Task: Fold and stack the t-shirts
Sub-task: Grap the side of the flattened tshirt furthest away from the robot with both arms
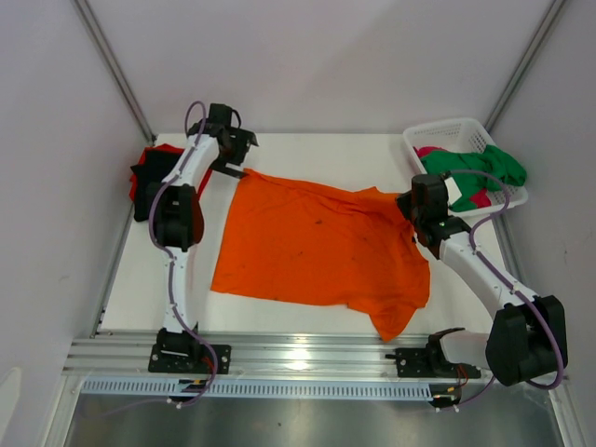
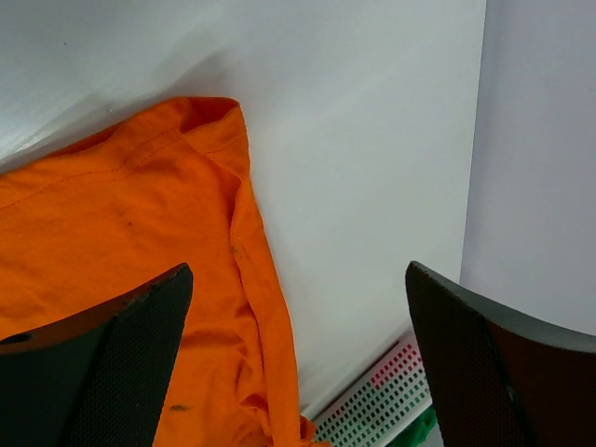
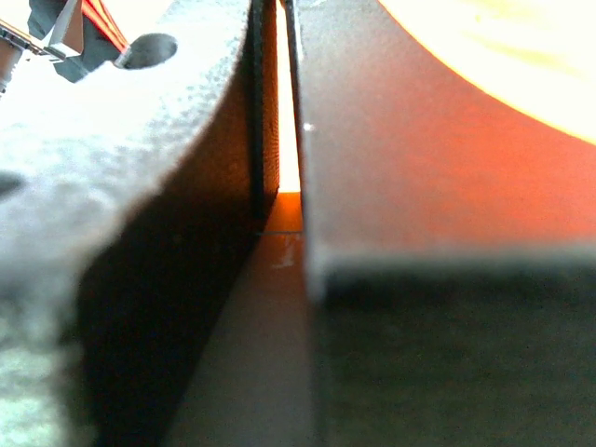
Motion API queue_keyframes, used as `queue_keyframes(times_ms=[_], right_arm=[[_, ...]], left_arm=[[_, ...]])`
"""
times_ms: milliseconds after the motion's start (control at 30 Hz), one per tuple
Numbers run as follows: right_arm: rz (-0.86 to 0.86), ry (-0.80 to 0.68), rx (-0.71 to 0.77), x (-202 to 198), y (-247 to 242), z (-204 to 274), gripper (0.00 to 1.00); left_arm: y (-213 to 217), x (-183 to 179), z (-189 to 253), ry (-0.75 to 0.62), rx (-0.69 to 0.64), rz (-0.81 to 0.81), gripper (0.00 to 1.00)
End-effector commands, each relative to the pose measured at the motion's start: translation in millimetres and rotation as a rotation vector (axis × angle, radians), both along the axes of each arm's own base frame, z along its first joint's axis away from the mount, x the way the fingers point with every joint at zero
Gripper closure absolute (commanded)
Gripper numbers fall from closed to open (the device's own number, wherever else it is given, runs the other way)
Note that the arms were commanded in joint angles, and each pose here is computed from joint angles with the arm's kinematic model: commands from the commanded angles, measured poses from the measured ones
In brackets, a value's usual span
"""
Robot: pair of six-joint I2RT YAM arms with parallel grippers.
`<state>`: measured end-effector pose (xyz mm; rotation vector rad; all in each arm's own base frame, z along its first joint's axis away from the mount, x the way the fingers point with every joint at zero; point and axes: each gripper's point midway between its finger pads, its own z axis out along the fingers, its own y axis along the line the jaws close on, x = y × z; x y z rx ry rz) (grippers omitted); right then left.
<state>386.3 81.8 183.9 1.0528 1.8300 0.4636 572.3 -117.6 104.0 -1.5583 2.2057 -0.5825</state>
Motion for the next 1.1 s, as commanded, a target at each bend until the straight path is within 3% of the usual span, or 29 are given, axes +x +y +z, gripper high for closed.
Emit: queue_keyframes(times_ms=[0, 167, 400, 567, 767, 800, 867, 900, 1067], right_arm=[[-0.02, -0.067, -0.001, 7, -4, 29, 1.0], [-0.023, -0.073, 0.016, 6, -3, 30, 1.0], [-0.007, -0.08, 0.027, 0, -1, 30, 1.0], [-0.001, -0.085, 0.04, 0, 1, 29, 1.0], [0.006, -0.101, 0.058, -2, 3, 33, 1.0], [0.008, -0.102, 0.059, -3, 3, 33, 1.0], [0.008, -0.11, 0.062, -4, 2, 35, 1.0], [0.01, -0.111, 0.065, -4, 3, 35, 1.0], [0.016, -0.113, 0.077, -5, 4, 34, 1.0]], left_arm=[[-7, -3, 7, -0.007, 0.005, 0.007, 0.03], [-20, -13, 16, -0.027, 0.039, -0.072, 0.03], [-34, -39, 35, -0.081, 0.184, -0.312, 0.03], [-31, -74, 31, -0.049, 0.312, -0.457, 0.03], [-22, -133, 24, 0.075, 0.353, -0.594, 0.03], [-19, -153, 6, 0.134, 0.353, -0.614, 0.03], [-19, -168, 12, 0.116, 0.359, -0.637, 0.02], [-13, -190, -11, 0.177, 0.357, -0.648, 0.03], [-14, -227, -35, 0.183, 0.319, -0.674, 0.03]])
